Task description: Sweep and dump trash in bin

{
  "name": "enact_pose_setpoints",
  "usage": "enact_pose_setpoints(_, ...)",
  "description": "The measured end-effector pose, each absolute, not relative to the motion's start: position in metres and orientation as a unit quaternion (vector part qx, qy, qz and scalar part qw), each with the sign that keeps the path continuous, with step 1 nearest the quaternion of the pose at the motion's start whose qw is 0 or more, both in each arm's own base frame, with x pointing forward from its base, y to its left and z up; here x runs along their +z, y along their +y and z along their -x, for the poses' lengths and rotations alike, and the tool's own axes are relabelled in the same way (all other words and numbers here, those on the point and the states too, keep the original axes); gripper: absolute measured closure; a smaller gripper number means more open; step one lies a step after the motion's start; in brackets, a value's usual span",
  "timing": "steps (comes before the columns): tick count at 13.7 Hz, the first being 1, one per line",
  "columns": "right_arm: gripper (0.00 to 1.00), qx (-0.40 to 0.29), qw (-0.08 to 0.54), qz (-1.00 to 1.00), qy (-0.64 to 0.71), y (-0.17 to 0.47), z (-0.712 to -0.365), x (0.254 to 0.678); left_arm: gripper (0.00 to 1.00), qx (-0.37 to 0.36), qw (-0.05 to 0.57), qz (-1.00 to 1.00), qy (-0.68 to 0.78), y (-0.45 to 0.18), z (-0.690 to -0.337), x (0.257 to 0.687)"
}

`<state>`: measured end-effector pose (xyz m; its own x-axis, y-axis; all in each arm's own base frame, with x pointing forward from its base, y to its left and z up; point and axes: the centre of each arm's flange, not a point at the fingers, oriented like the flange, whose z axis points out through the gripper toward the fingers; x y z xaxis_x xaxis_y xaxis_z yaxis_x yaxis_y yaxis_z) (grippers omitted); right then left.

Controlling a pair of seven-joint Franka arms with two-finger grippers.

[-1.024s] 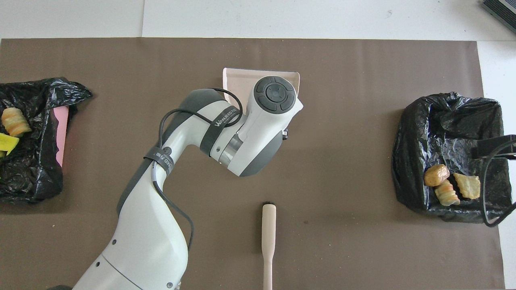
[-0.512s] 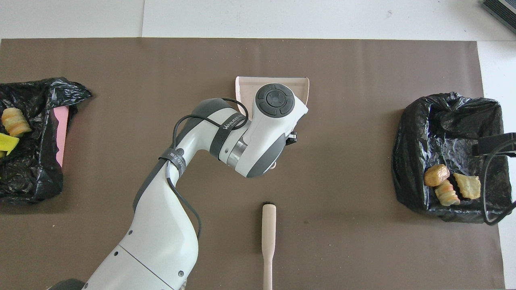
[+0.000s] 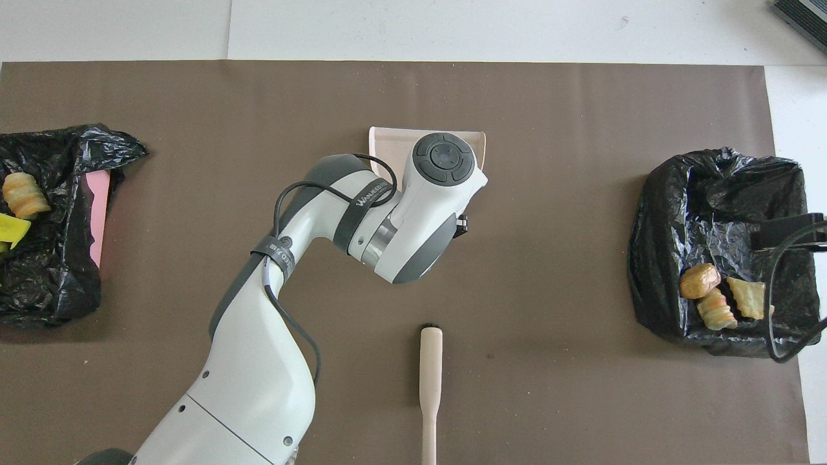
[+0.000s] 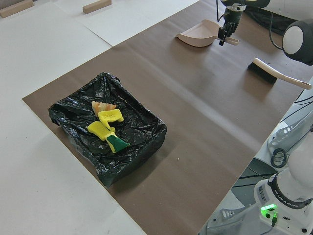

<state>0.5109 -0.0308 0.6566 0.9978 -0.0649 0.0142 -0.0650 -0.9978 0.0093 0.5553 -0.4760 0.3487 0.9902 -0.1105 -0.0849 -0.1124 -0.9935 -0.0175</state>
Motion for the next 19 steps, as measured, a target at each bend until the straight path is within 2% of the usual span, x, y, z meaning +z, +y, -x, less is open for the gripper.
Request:
enact_pose_setpoints(3, 0.00, 0.007, 0.005, -0.999, -0.031, -0.029, -0.511, 0.657, 0.05, 0.021, 0.002, 0.997, 0.068, -0.464, -0.561, 0.387)
enact_pose_setpoints(4, 0.00, 0.007, 0.005, -0.999, -0.031, -0.029, -0.511, 0.657, 0.00, 0.013, -0.001, 0.997, 0.075, -0.451, -0.565, 0.408)
enact_pose_setpoints(9, 0.00, 0.007, 0.005, -0.999, -0.031, -0.029, -0.511, 0.657, 0.00, -0.010, -0.008, 0.997, 0.075, -0.330, -0.564, 0.511)
enact_pose_setpoints(14, 0.00, 0.007, 0.005, -1.000, -0.030, -0.029, -0.511, 0.657, 0.00, -0.016, -0.009, 0.997, 0.068, -0.185, -0.539, 0.605)
enact_pose_setpoints(19, 0.00, 0.008, 0.005, -1.000, -0.029, -0.028, -0.511, 0.657, 0.00, -0.033, -0.008, 0.995, 0.097, -0.085, -0.527, 0.666)
